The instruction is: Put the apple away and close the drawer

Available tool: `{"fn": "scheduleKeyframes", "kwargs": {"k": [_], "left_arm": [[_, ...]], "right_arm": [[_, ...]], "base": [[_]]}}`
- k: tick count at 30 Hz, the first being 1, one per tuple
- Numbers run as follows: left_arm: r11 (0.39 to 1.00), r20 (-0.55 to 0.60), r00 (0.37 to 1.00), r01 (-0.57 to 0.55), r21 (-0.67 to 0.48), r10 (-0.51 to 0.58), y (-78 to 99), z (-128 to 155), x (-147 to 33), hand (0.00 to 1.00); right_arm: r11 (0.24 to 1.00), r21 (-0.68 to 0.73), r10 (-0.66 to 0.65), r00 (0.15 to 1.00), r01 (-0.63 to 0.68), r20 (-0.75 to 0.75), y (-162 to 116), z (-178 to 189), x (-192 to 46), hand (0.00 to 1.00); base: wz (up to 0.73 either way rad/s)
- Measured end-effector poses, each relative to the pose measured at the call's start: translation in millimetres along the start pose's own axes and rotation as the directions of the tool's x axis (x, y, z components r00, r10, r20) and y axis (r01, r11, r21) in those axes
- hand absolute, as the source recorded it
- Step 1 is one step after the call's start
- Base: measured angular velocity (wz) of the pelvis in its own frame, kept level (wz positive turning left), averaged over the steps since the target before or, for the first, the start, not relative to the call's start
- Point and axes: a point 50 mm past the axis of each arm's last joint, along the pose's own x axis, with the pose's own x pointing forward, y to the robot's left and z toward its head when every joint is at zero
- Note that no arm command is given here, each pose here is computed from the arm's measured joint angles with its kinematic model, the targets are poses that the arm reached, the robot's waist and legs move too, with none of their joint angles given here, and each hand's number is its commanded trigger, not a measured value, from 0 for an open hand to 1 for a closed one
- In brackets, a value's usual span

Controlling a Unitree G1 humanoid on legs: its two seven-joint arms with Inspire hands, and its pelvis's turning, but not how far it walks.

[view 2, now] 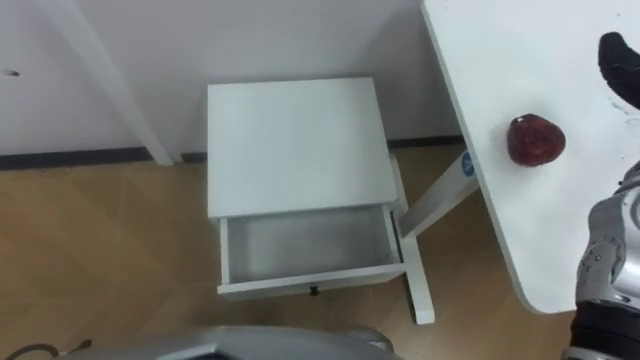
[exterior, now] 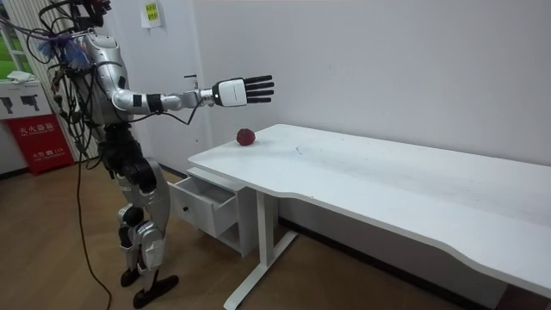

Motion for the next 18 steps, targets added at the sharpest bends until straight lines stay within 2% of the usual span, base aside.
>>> {"fn": "scheduleKeyframes", "kwargs": {"k": [13, 18], "left_arm": [[1.000, 0.004, 1.000, -0.004, 0.003, 0.004, 1.7, 2, 0.6, 0.00], [1.000, 0.004, 1.000, 0.000, 0.009, 0.000, 1.1, 1, 0.5, 0.00]], "right_arm": [[0.995, -0.067, 0.076, 0.996, -0.078, -0.040, 4, -10, 1, 0.00], [0.978, -0.155, 0.137, 0.990, -0.142, -0.040, 12, -13, -2, 0.00]], "base": [[0.02], [0.01]]}}
